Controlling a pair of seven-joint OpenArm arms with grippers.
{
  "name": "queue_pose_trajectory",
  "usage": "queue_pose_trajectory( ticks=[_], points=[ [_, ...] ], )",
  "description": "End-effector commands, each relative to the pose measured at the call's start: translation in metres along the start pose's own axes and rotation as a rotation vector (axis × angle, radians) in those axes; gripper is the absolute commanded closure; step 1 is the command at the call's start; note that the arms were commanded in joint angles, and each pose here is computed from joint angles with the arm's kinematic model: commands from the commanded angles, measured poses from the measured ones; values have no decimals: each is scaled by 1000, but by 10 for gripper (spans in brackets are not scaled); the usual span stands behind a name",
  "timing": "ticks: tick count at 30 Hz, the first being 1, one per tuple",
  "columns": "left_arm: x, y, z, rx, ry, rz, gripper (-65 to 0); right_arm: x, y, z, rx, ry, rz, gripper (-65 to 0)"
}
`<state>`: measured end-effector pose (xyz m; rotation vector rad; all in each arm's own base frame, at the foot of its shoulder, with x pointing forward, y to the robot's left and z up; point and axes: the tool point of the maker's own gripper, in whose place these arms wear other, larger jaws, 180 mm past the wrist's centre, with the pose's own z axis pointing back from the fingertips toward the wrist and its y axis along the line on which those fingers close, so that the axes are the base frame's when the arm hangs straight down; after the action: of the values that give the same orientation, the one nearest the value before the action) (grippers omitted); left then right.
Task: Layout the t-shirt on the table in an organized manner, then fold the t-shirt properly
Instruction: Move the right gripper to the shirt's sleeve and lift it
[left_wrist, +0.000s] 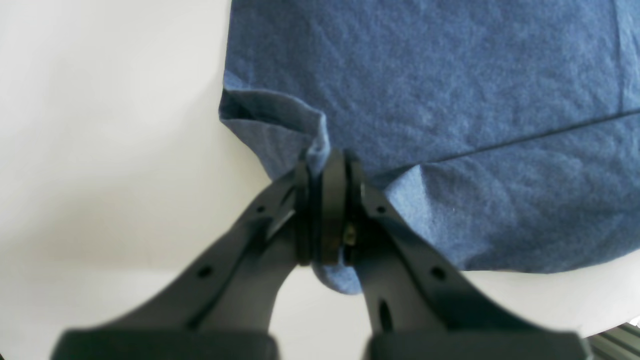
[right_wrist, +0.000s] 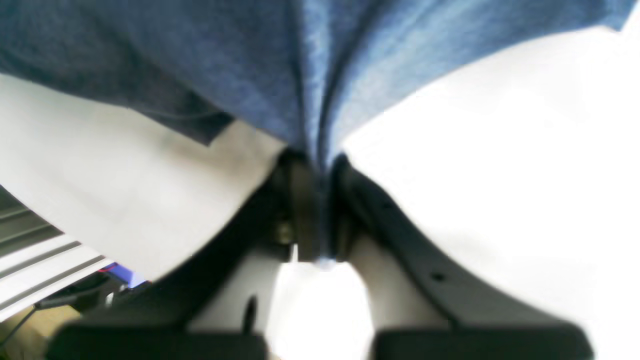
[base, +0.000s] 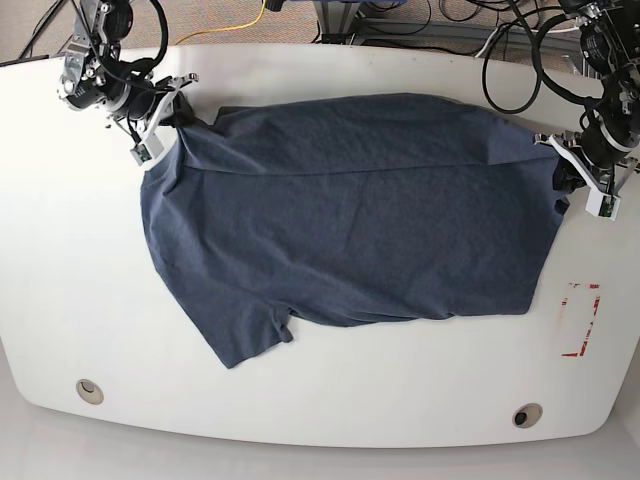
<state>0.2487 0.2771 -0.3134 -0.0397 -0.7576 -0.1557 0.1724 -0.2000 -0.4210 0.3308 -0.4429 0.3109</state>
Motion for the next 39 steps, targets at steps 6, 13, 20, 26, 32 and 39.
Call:
queue_pose_trajectory(
  ticks=[6, 13, 20, 26, 32, 39],
  points=[
    [14, 4, 5, 10, -46, -21, 0, 40, 10, 27, -50, -70, 145, -2],
    [14, 4, 5, 10, -46, -21, 0, 98, 9, 38, -99, -149, 220, -5],
    [14, 3, 5, 7, -45, -22, 0, 180, 10, 38, -92, -280, 254, -6],
    [14, 2, 5, 6, -45, -23, 0, 229, 20, 17, -6, -311, 259, -8],
    [14, 3, 5, 7, -44, -24, 0, 248, 24, -14, 86, -264, 230, -132],
    [14, 3, 5, 7, -42, -24, 0, 243, 20, -39, 147, -218, 168, -553]
  ],
)
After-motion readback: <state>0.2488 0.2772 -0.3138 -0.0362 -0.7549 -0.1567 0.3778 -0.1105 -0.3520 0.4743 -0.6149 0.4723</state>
